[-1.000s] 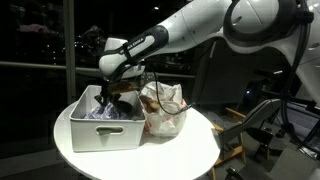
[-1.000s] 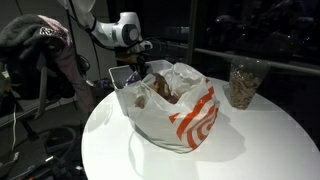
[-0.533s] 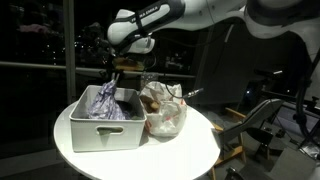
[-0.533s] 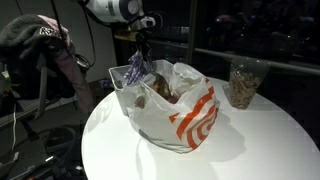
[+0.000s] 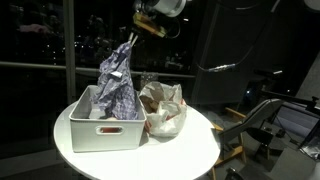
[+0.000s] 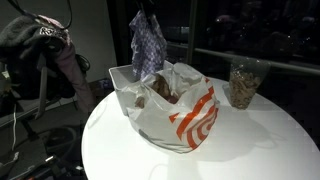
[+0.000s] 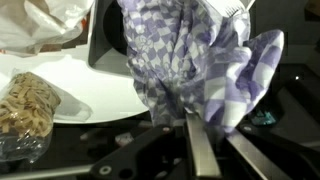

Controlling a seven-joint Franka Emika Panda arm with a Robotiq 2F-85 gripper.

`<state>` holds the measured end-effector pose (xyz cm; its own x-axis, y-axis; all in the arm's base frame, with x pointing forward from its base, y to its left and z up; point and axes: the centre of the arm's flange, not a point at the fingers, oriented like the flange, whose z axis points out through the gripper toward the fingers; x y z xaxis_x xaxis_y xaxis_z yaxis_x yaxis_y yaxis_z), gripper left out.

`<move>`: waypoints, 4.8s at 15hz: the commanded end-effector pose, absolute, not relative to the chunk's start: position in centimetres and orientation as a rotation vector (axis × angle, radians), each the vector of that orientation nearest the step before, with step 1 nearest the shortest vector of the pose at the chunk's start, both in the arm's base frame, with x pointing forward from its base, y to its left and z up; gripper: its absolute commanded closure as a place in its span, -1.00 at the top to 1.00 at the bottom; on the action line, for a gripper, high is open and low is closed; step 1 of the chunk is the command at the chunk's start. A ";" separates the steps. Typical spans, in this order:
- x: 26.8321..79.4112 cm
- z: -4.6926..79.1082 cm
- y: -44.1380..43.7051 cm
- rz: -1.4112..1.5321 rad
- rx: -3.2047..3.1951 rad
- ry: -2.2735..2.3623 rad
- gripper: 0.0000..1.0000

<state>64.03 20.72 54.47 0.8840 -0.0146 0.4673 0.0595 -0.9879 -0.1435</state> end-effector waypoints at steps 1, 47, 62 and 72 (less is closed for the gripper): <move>58.1 61.2 17.2 -0.905 -2.778 0.077 -0.97; 53.7 64.2 8.8 -1.117 -2.621 0.331 -0.98; 55.9 61.2 8.7 -1.083 -2.455 0.145 -0.97; 51.9 57.8 -5.1 -1.156 -2.447 0.632 -0.96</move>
